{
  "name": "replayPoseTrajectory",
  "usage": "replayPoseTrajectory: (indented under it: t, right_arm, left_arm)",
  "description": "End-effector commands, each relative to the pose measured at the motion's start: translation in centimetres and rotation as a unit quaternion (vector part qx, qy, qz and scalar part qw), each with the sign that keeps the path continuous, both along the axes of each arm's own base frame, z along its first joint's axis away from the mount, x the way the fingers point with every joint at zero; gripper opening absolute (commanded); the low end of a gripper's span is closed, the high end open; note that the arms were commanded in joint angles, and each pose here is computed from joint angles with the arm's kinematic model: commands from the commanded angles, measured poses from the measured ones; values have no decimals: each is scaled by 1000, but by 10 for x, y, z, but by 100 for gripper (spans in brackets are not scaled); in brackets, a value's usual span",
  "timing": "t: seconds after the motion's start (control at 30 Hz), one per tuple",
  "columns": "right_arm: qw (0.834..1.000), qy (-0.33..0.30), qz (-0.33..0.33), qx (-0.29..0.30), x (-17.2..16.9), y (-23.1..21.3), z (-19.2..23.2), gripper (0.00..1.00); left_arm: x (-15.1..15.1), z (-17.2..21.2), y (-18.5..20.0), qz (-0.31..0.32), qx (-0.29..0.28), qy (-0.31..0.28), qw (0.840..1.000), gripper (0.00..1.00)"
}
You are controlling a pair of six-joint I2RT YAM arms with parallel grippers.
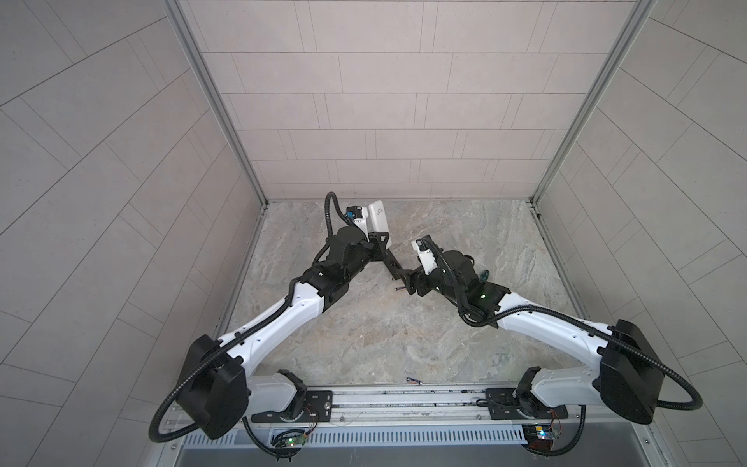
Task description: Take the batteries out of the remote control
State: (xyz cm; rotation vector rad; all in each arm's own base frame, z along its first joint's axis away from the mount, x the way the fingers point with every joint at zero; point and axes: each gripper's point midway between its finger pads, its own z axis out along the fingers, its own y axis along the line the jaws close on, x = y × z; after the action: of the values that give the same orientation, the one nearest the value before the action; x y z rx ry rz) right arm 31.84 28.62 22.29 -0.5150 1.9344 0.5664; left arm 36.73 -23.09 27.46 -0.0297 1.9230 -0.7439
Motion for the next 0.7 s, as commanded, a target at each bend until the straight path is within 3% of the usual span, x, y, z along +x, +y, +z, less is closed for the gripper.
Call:
replayPoseTrajectory:
  t: [0.0, 0.27, 0.67]
  right_arm:
    - [999, -18, 5, 37, 5, 9, 25, 82]
    - [997, -11, 35, 66, 13, 33, 32, 81]
    - [993, -24, 15, 118, 32, 35, 45, 77]
  left_arm:
    - [-2, 18, -6, -13, -52, -13, 998, 0]
    - [-9, 16, -21, -57, -74, -8, 996, 0]
    - [-13, 14, -26, -74, -84, -8, 994, 0]
